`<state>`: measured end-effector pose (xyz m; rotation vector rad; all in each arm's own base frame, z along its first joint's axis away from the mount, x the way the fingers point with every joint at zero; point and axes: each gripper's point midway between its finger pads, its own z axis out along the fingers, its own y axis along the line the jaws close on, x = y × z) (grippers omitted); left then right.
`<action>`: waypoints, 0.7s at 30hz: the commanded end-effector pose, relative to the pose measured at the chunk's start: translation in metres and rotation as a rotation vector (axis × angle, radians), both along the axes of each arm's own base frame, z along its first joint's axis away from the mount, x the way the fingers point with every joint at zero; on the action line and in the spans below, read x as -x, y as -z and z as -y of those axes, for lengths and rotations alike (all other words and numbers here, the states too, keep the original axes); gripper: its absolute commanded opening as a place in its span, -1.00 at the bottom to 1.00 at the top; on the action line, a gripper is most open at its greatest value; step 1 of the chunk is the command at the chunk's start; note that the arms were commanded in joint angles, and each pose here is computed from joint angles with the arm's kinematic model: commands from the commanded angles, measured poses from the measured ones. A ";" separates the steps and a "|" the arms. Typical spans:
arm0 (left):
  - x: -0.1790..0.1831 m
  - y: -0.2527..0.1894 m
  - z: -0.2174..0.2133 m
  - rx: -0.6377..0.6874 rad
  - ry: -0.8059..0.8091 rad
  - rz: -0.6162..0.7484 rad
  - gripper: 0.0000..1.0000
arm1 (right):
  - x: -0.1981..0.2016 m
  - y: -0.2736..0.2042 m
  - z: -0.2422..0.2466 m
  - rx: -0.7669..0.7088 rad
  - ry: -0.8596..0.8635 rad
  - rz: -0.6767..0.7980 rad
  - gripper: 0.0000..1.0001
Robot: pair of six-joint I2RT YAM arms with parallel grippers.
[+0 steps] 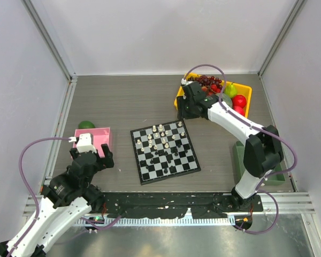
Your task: Set up the chess pieces on the board
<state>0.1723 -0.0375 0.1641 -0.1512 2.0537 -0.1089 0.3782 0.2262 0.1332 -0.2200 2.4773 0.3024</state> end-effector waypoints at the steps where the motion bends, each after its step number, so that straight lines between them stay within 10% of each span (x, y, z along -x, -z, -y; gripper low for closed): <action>1: -0.005 -0.005 0.002 0.022 -0.016 0.026 0.99 | 0.020 0.001 -0.006 -0.028 -0.029 -0.019 0.03; 21: -0.006 -0.002 0.005 0.015 -0.005 0.010 0.99 | 0.065 0.030 -0.084 -0.047 -0.201 -0.104 -0.07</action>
